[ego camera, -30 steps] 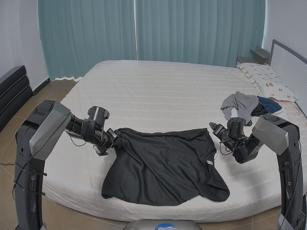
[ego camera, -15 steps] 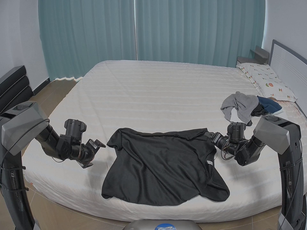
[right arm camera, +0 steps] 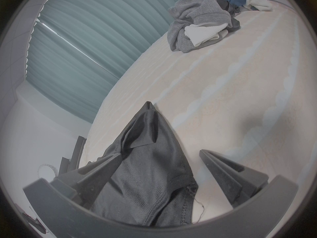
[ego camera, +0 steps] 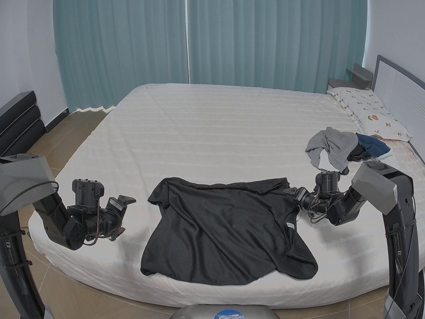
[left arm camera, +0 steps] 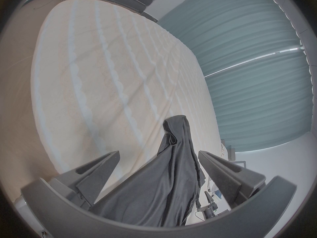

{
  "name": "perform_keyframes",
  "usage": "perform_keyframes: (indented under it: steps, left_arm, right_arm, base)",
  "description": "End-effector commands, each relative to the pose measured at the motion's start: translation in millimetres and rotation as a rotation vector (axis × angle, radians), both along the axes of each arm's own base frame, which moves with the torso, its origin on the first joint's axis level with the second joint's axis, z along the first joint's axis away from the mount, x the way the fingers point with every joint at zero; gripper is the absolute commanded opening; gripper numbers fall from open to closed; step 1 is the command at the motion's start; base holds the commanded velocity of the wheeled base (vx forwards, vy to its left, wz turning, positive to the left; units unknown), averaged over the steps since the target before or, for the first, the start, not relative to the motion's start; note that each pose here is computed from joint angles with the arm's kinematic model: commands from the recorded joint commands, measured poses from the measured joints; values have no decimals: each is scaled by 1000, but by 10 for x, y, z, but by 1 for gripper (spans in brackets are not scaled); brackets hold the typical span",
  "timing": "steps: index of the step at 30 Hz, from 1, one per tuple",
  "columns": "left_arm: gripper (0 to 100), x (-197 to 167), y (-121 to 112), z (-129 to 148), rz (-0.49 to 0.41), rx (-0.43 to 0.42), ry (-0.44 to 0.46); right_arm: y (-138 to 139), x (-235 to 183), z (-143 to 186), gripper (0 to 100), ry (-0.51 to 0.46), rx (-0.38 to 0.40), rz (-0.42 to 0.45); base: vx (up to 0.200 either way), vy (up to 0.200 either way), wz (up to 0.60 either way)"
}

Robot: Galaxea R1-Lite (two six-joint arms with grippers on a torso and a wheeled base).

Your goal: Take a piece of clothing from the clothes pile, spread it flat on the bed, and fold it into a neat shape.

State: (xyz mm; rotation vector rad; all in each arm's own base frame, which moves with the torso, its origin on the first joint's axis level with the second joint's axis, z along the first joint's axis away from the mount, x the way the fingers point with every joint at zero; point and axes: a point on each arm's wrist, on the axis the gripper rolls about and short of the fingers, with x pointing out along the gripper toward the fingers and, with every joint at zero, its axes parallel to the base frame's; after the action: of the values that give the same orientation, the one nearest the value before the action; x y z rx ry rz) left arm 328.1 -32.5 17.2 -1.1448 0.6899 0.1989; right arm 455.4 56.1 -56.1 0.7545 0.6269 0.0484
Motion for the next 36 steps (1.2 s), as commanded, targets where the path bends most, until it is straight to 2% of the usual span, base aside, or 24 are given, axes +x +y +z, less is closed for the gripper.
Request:
perform_keyframes:
  steps: [1, 7, 12, 14, 19, 23, 32, 36]
  left_arm:
    - [100, -100, -1, -41, -1, 4, 17]
    - [100, -96, -43, -110, 28, 36, -25]
    - [100, -94, -88, -168, 45, 60, -40]
    - [100, -84, -93, -200, 64, 72, -60]
    - [100, -105, -109, -230, 53, 88, -77]
    - [100, -111, -129, -265, 50, 107, -74]
    - [100, -104, -146, -284, 59, 115, -87]
    - [100, -104, -146, -292, 59, 115, -86]
  right_arm:
    - [-14, 24, -51, 0, 7, 7, 3]
    - [-7, 50, -52, 0, -6, 16, 18]
    - [-37, 139, 16, 0, -43, 34, -15]
    - [-169, 239, 144, 0, -81, 86, -115]
    - [-443, 394, 368, 0, -195, 154, -246]
    - [-603, 440, 441, 0, -272, 159, -275]
    - [-674, 493, 454, 0, -299, 161, -290]
    - [-850, 571, 413, 0, -330, 148, -354]
  base:
    - [0, 0, 0]
    - [0, 0, 0]
    - [0, 0, 0]
    - [0, 0, 0]
    - [0, 0, 0]
    - [0, 0, 0]
    - [0, 0, 0]
    - [0, 0, 0]
